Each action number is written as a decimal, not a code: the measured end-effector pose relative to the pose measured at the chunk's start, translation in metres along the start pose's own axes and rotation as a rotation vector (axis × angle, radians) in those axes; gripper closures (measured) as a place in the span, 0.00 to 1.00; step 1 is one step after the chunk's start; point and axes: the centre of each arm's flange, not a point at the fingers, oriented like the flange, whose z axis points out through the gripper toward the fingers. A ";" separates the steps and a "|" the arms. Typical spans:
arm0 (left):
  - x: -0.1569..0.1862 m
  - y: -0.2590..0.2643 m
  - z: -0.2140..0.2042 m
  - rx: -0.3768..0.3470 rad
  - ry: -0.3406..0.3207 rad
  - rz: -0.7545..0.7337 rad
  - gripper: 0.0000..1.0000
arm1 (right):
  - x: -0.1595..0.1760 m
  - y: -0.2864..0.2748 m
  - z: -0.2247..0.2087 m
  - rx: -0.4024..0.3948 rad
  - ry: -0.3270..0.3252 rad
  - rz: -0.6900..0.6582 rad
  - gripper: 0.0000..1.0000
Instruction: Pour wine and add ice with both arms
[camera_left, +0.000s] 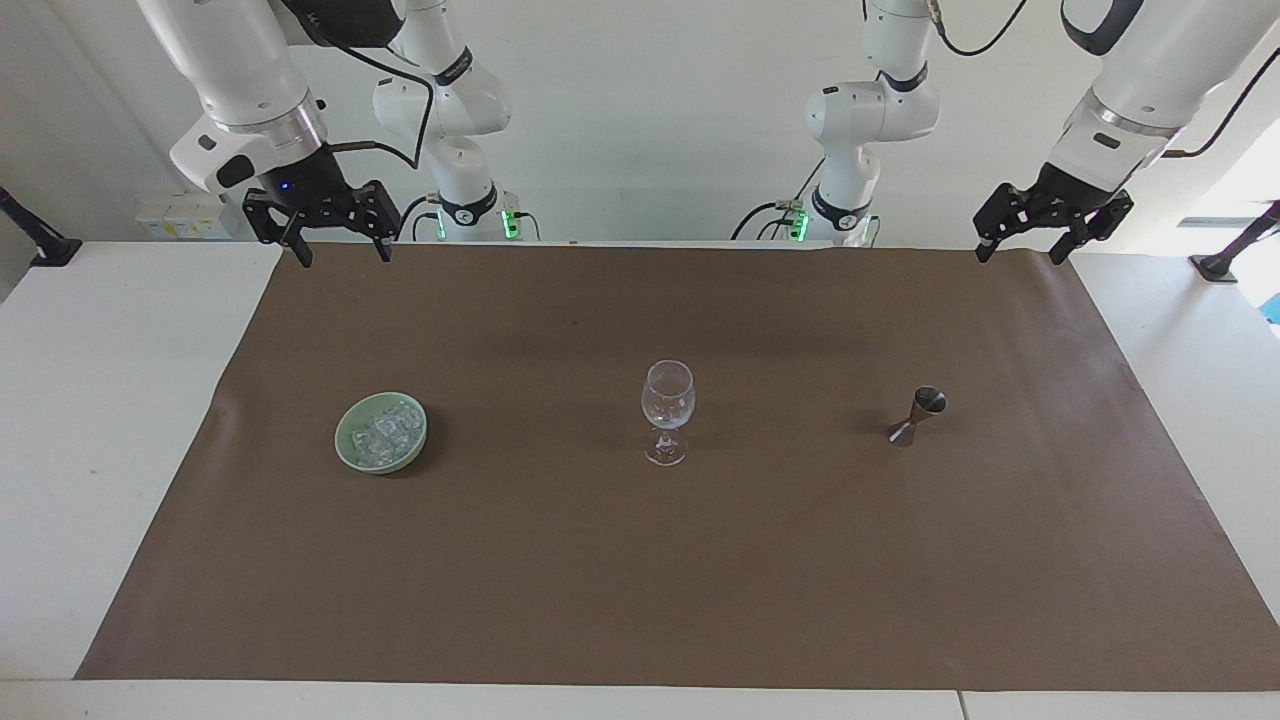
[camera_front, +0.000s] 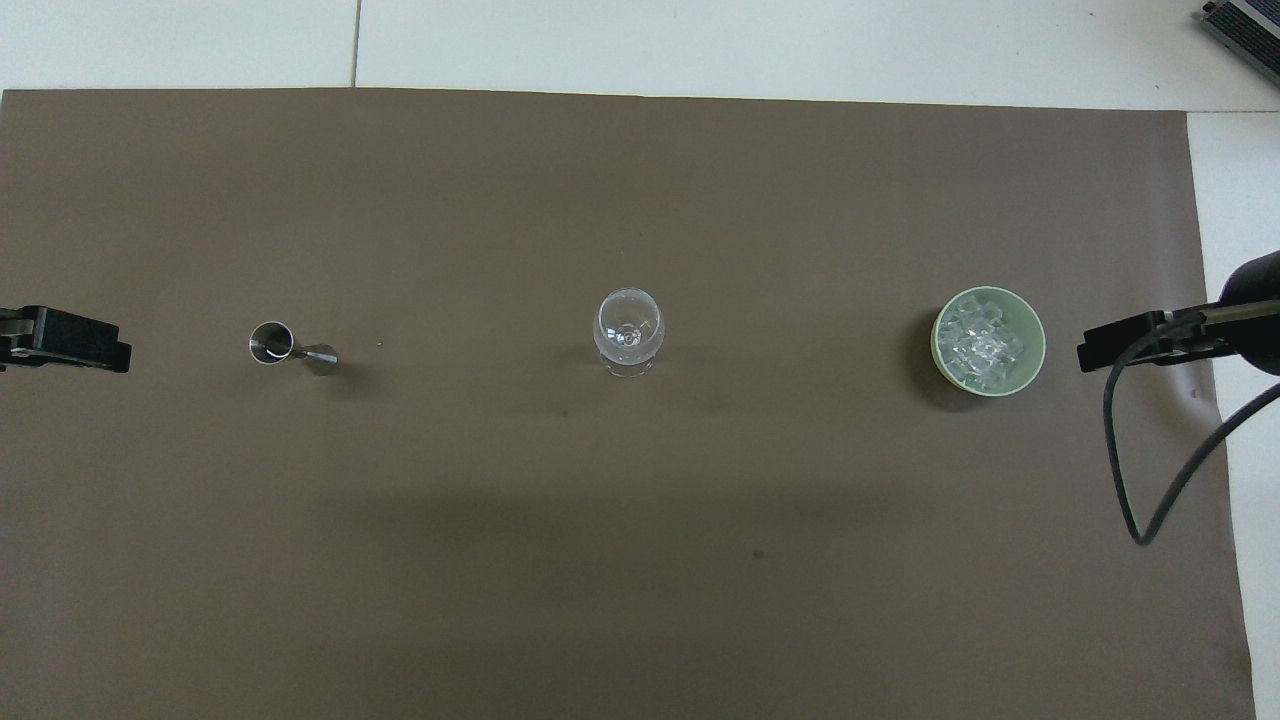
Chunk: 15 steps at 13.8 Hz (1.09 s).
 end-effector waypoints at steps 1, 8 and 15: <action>0.000 0.000 0.001 0.000 -0.002 0.000 0.00 | 0.000 0.000 0.000 0.000 0.000 0.000 0.00; -0.001 0.001 0.002 0.000 -0.005 0.002 0.00 | 0.000 0.000 0.000 0.000 0.000 0.000 0.00; -0.002 0.000 0.003 0.000 -0.007 0.000 0.00 | 0.000 0.000 0.000 0.000 0.000 0.000 0.00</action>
